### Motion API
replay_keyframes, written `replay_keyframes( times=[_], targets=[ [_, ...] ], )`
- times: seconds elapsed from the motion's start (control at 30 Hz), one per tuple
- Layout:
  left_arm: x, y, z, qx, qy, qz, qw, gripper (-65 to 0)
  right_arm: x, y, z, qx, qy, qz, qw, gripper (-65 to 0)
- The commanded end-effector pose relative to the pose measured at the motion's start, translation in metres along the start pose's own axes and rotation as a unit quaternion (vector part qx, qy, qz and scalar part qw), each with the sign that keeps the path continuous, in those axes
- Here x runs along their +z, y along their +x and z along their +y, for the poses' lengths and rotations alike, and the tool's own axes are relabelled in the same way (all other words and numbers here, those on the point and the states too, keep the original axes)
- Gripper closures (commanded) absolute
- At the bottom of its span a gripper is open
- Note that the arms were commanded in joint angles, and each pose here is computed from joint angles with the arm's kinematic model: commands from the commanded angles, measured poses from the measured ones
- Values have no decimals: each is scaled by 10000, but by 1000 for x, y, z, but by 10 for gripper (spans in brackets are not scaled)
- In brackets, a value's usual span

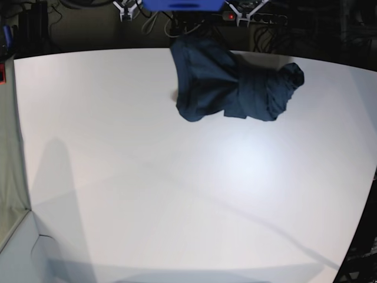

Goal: Layout the t-shirt on the table in an organized manner, then fold the t-shirt properly

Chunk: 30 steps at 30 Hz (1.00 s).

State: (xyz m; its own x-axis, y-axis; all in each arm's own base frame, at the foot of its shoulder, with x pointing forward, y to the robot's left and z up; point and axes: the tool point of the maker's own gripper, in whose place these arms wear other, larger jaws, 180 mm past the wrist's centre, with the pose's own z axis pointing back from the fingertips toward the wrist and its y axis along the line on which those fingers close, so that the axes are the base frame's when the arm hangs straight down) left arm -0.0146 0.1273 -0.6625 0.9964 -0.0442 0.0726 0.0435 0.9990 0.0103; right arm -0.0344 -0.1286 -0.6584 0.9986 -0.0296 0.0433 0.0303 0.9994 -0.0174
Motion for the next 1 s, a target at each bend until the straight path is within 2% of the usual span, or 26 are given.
replay_keyframes(
  times=[0.0, 0.2, 0.33, 0.43, 0.63, 0.87, 0.97],
  targets=[
    [4, -15, 5, -32, 32, 15, 10000, -1, 4, -7, -2, -2, 33, -50, 10000, 0],
    [55, 10, 18, -97, 94, -1291, 9915, -1, 49, 14, -19, 106, -97, -1142, 9934, 0],
    [89, 27, 16, 117, -4, -1844, 9828, -1, 82, 30, -34, 226, -198, -1626, 9862, 0],
    [111, 31, 34, 252, -12, -1986, 9798, -1, 106, 41, -32, 248, -183, -1860, 9821, 0],
    [149, 50, 43, 496, -274, -2105, 9759, -1, 155, 71, -37, 451, -214, -2455, 9681, 0],
    [201, 72, 36, 501, -472, -2681, 9609, -1, 213, 118, -30, 585, -160, -3247, 9439, 0],
    [227, 83, 37, 629, -437, -2970, 9518, -1, 237, 142, -25, 606, -115, -3648, 9290, 0]
  ],
)
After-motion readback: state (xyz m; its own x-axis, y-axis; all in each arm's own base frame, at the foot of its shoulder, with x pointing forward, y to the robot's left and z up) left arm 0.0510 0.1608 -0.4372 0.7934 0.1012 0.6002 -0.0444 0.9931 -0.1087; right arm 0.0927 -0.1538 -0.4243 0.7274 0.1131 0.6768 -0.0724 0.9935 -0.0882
